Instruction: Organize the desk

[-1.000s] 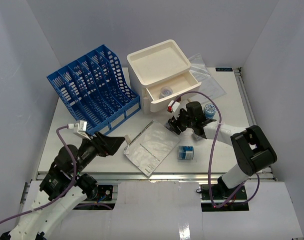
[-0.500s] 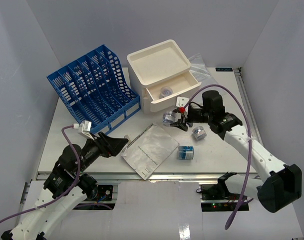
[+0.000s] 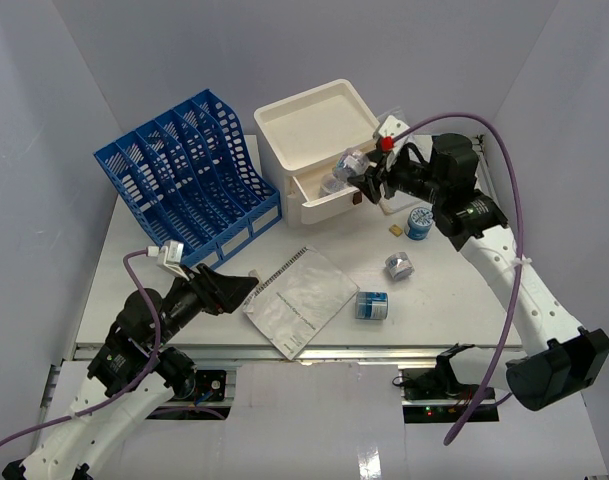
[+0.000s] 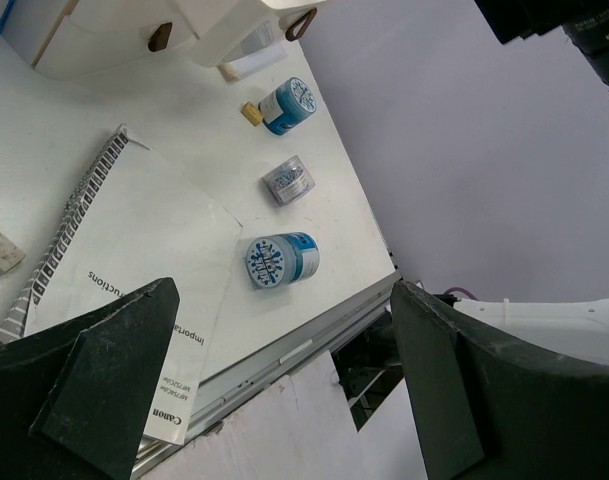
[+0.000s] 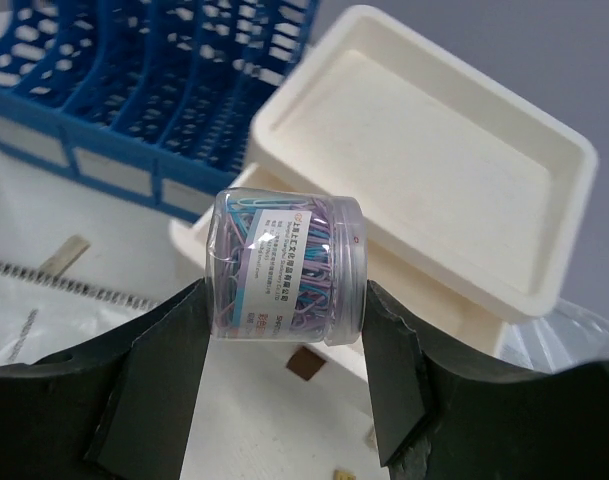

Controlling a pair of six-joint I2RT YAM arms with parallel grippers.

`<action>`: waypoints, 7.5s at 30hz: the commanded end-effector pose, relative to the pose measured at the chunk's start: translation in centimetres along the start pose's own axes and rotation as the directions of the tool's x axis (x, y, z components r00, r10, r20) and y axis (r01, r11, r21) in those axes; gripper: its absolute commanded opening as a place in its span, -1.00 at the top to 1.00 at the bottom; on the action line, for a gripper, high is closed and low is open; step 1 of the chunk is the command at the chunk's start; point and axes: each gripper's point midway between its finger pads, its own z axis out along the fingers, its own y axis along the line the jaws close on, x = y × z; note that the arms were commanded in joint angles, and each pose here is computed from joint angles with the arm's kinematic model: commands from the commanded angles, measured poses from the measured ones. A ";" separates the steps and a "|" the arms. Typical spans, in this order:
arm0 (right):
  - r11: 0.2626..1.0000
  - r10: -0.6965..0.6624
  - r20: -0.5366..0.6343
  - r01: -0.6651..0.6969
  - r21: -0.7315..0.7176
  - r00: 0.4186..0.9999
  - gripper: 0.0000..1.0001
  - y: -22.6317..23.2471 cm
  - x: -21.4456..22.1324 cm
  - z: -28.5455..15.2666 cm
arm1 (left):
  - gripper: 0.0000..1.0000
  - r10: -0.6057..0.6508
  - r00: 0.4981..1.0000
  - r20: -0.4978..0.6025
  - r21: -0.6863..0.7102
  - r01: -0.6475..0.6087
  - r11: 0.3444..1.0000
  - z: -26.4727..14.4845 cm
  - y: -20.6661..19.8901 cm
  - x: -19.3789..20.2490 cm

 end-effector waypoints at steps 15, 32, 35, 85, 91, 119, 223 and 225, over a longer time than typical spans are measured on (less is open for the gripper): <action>0.867 0.101 -0.113 -0.032 0.498 0.988 0.71 -11.5 6.3 3.5 | -0.96 0.001 1.000 0.005 0.022 -0.001 1.000 -0.2 -0.7 -0.4; 0.985 0.112 -0.269 -0.071 0.155 0.957 0.62 -2.2 8.5 7.9 | -0.96 0.005 1.000 0.006 0.015 -0.005 1.000 -0.1 -0.5 -0.3; 0.990 0.100 -0.259 -0.072 0.118 0.961 0.52 -1.1 7.2 8.6 | -0.96 0.004 1.000 0.007 0.016 -0.004 1.000 -0.1 -0.5 -0.3; 0.866 0.499 -0.696 -0.321 0.383 0.516 -0.91 3.1 31.4 -7.6 | -0.96 0.030 0.999 -0.045 0.053 -0.028 0.998 1.3 0.7 2.0; 0.859 0.508 -0.723 -0.337 0.386 0.467 -0.77 4.1 33.1 -8.0 | -0.96 0.029 0.999 -0.045 0.049 -0.026 0.998 1.2 0.9 2.2; 0.953 0.239 -0.209 -0.188 0.237 0.948 0.19 -2.4 4.7 -5.6 | -0.96 0.023 0.998 -0.066 0.043 -0.020 0.999 2.0 0.9 2.3; 0.928 -0.348 0.022 0.348 -0.132 0.937 0.45 -3.2 8.8 11.1 | 0.36 0.799 0.461 -0.387 0.222 -0.794 0.566 33.4 5.1 -7.6; 0.950 -0.297 -0.009 0.295 -0.106 0.955 0.63 -3.3 9.3 10.3 | 0.41 0.803 0.463 -0.376 0.212 -0.801 0.561 33.9 5.1 -8.2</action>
